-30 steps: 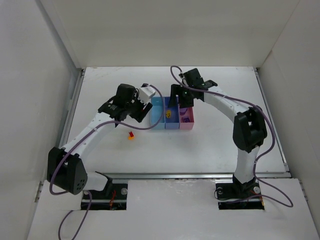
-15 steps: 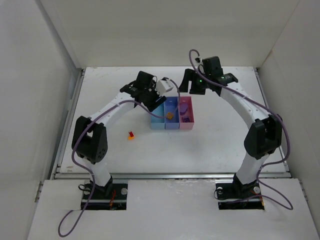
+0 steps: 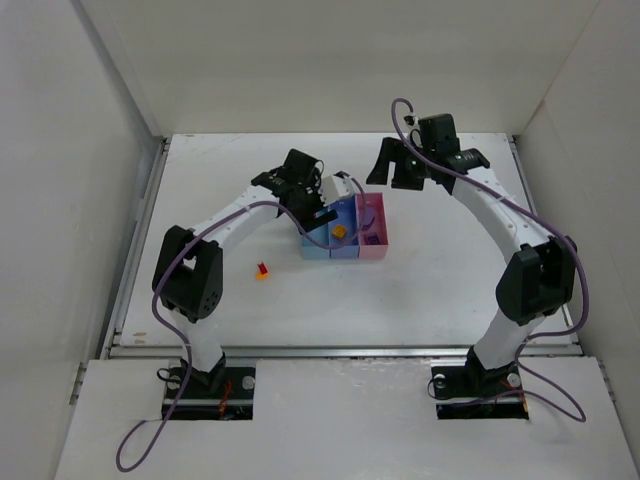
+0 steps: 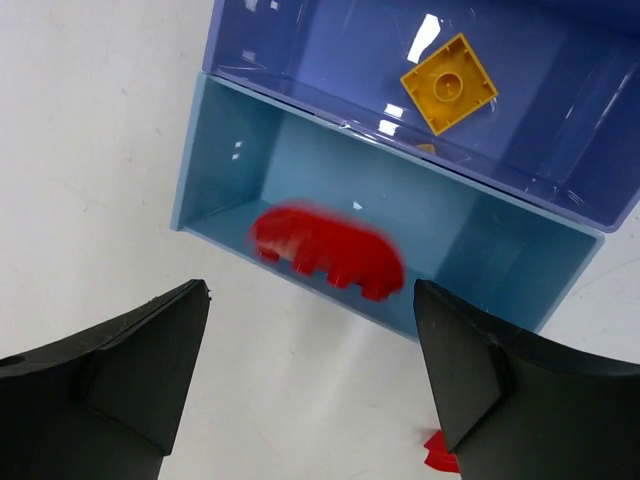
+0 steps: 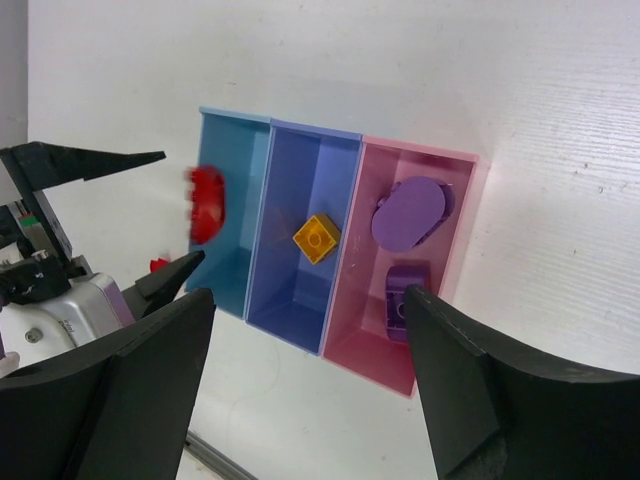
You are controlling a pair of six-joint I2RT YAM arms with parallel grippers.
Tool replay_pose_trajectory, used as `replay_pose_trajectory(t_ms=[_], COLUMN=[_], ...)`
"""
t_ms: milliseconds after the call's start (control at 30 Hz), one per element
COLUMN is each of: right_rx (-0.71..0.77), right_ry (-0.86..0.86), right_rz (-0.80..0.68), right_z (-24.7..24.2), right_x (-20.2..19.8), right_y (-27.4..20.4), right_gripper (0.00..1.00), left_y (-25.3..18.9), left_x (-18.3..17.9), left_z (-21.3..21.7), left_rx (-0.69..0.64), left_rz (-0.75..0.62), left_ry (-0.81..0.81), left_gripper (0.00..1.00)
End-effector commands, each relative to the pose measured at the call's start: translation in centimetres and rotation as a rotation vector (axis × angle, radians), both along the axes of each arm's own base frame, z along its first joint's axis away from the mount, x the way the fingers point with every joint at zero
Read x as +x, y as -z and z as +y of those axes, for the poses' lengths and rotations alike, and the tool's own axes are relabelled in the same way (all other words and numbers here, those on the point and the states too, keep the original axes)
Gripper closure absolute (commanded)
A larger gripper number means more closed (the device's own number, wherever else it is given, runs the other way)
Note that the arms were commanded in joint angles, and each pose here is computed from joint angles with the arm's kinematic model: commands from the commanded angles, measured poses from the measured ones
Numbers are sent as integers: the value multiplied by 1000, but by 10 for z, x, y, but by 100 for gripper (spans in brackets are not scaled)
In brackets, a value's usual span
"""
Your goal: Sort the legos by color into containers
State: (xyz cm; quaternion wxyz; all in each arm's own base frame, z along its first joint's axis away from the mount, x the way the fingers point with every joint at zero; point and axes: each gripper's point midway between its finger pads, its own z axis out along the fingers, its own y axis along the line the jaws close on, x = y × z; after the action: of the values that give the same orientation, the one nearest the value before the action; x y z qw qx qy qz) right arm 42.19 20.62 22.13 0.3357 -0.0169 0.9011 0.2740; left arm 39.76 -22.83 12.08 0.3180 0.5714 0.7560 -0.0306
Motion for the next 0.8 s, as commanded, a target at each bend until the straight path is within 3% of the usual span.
replay_pose_trajectory(t_ms=[0,33,300,333,467,633,767], right_rx=[10,13,25,25,34,26,15], right_ry=[7,8,-8,-8,-24,-36,-65], right_rz=[-85,-93,-90,-90,-77,-67,-60], right_z=[-5,-5,-2,-2,0,9,16], right_x=[0,2,0,0,-4,-3,4], right_y=[-28,-32,-33,-33,-30,-23,-19], right_gripper=[18,18,18,18,18,18,18], left_y=[-23,-31,-77,-77,-100,-66,-30], left_x=[-1,0,5,0,-9,-49,-73], left_z=[-10,-11,-19,-18,26,97,117], left_rx=[-42,-57,-177,-198,-218,-67,10], left_rz=[-18,-33,-73,-32,16,78,134], left_ry=[50,43,-7,-25,-128,-222,-227], left_gripper=[18,0,0,0,0,0,0])
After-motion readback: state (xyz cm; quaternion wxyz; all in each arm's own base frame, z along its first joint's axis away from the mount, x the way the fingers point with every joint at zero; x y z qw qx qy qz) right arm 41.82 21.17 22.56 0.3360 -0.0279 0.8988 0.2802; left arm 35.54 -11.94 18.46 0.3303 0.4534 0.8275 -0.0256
